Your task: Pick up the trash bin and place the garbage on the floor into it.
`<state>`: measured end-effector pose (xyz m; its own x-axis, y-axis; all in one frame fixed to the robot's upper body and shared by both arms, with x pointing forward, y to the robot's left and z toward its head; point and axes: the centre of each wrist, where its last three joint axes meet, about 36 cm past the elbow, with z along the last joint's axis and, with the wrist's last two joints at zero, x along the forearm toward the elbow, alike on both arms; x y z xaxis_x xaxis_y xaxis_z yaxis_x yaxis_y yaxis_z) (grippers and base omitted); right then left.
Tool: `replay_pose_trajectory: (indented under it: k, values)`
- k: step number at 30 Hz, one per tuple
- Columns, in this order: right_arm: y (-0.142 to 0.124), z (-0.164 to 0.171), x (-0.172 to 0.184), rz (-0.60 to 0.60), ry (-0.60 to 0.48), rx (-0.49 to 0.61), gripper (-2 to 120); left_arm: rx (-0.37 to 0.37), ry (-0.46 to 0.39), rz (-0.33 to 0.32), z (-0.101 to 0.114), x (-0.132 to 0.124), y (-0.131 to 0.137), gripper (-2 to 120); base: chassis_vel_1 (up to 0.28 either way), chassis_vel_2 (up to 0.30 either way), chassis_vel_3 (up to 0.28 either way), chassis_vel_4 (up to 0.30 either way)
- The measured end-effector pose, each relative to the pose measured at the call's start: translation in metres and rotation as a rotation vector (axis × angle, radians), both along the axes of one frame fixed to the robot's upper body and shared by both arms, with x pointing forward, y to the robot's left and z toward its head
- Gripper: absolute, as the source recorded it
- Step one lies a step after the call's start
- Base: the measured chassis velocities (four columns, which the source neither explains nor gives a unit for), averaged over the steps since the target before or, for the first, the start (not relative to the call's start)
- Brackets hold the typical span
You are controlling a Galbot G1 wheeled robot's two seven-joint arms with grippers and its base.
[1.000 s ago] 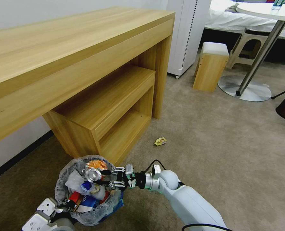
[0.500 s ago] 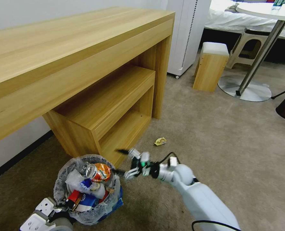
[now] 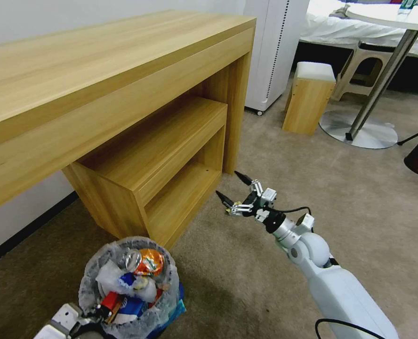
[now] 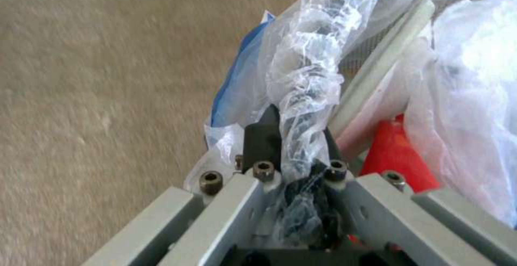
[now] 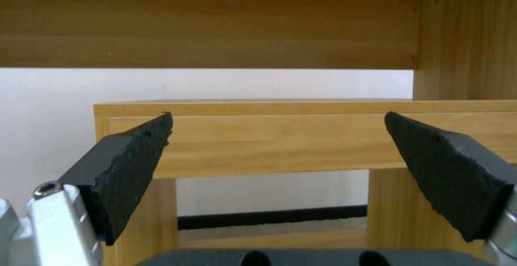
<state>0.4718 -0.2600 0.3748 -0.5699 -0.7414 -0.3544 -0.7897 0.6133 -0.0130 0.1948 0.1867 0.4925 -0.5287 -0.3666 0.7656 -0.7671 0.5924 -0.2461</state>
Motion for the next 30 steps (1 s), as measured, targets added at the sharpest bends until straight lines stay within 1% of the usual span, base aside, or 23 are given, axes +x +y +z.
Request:
replay_pose_trajectory:
  k: [1,3,5,6,7,8,9,10,11,13,14,15,16,17,20,21,24,25,27,30]
  values:
    - [0.0,0.0,0.0,0.0,0.0,0.0,100,-0.001,0.0,-0.001,0.0,0.0,-0.001,0,0.0,0.0,0.0,0.0]
    - [0.001,-0.001,0.002,-0.002,0.002,0.002,100,-0.008,-0.002,-0.033,0.0,-0.003,-0.012,0,0.0,0.0,0.0,0.0]
    - [0.001,-0.001,0.002,-0.002,0.002,0.002,100,-0.008,-0.002,-0.033,0.0,-0.003,-0.012,0,0.0,0.0,0.0,0.0]
    - [0.005,-0.004,0.006,0.0,0.008,0.005,100,-0.035,-0.04,-0.124,0.003,-0.008,-0.032,0,0.0,0.0,0.0,0.0]
    - [0.006,-0.007,0.007,0.0,0.013,0.004,100,-0.044,-0.074,-0.177,0.004,-0.01,-0.04,0,0.0,0.0,0.0,0.0]
    - [0.006,-0.007,0.007,0.0,0.013,0.004,100,-0.044,-0.074,-0.177,0.004,-0.01,-0.04,0,0.0,0.0,0.0,0.0]
    - [0.006,-0.009,0.007,-0.002,0.016,0.004,100,-0.04,-0.099,-0.206,0.005,-0.01,-0.042,0,0.0,0.0,0.0,0.0]
    - [0.005,-0.019,0.007,-0.016,0.021,0.009,100,-0.033,-0.165,-0.276,0.006,-0.009,-0.047,0,0.0,0.0,0.0,0.0]
    - [0.004,-0.024,0.007,-0.024,0.025,0.021,100,-0.037,-0.2,-0.336,0.003,-0.007,-0.049,0,0.0,0.0,0.0,0.0]
    - [0.004,-0.024,0.007,-0.024,0.026,0.022,100,-0.037,-0.201,-0.346,0.002,-0.006,-0.05,0,0.0,0.0,0.0,0.0]
    - [0.002,-0.026,0.006,-0.028,0.03,0.029,100,-0.047,-0.22,-0.401,0.0,-0.005,-0.052,0,0.0,0.0,0.0,0.0]
    - [0.0,-0.027,0.005,-0.027,0.031,0.028,100,-0.049,-0.224,-0.42,0.0,-0.003,-0.053,0,0.0,0.0,0.0,0.0]
    - [0.0,-0.027,0.005,-0.027,0.031,0.028,100,-0.049,-0.224,-0.42,0.0,-0.003,-0.053,0,0.0,0.0,0.0,0.0]
    - [-0.003,-0.027,0.005,-0.027,0.031,0.025,100,-0.052,-0.217,-0.448,-0.004,-0.002,-0.055,0,0.0,0.0,0.0,0.0]
    - [-0.007,-0.027,0.004,-0.023,0.031,0.023,100,-0.066,-0.217,-0.488,-0.006,0.001,-0.056,0,0.0,0.0,0.0,0.0]
    - [-0.007,-0.027,0.004,-0.023,0.031,0.023,100,-0.066,-0.217,-0.488,-0.006,0.001,-0.056,0,0.0,0.0,0.0,0.0]
    - [-0.011,-0.026,0.005,-0.014,0.029,0.022,100,-0.071,-0.223,-0.525,-0.011,0.006,-0.058,0,0.0,0.0,0.0,0.0]
    - [-0.011,-0.026,0.005,-0.014,0.029,0.022,100,-0.071,-0.223,-0.525,-0.011,0.006,-0.058,0,0.0,0.0,0.0,0.0]
    - [-0.013,-0.029,0.004,-0.009,0.034,0.018,100,-0.082,-0.253,-0.561,-0.013,0.014,-0.063,0,0.0,0.0,0.0,0.0]
    - [-0.014,-0.03,0.004,-0.004,0.034,0.017,100,-0.082,-0.27,-0.576,-0.015,0.019,-0.061,0,0.0,0.0,0.0,0.0]
